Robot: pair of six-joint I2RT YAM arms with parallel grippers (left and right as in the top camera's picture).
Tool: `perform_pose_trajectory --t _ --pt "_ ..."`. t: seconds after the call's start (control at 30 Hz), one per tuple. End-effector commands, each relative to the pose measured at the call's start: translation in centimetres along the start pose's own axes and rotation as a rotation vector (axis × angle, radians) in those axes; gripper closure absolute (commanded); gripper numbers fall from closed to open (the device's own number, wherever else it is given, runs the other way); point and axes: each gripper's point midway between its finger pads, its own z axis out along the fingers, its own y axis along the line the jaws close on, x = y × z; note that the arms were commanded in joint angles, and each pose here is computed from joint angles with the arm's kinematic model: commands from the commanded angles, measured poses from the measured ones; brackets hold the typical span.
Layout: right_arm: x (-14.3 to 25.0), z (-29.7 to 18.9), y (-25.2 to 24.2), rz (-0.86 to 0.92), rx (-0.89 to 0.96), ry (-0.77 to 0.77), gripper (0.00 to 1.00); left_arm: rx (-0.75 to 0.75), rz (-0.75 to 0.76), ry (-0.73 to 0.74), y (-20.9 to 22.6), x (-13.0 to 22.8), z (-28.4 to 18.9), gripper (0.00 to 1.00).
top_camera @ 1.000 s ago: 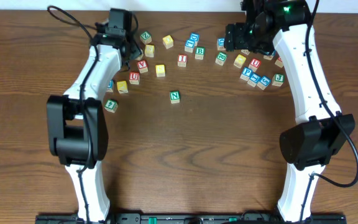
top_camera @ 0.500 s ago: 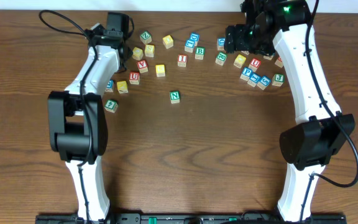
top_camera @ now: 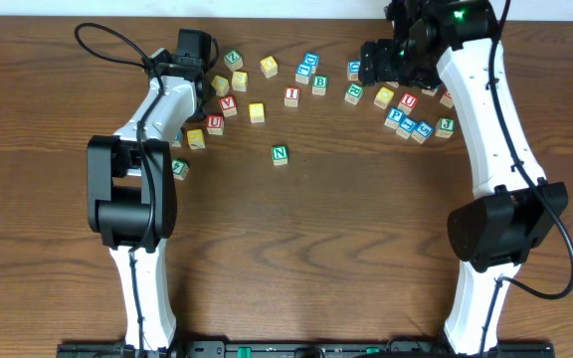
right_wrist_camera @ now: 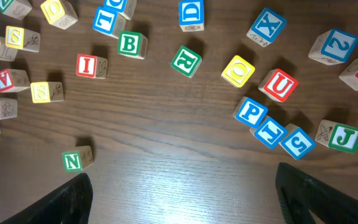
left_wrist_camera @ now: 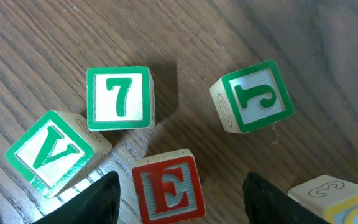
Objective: Spell out NEURIPS
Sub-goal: 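Move the left gripper back to the blocks above the red E block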
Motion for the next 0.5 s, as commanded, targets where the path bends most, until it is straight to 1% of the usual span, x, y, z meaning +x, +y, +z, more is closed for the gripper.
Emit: perform_pose_trajectory --t 0.0,0.3,0.47 --pt "-0.3 -0.4 0.1 -0.016 0.004 -0.014 0.11 -0.017 -0.009 -0.016 0.4 -0.3 0.3 0.37" --pt "-0.3 -0.4 0.1 -0.016 0.004 -0.014 0.10 -0.040 0.005 0.018 0.8 1.1 2.1 0.40" --pt "-0.3 -0.4 0.1 -0.016 0.004 -0.014 0.10 -0.038 0.005 0.020 0.7 1.2 2.2 0.46"
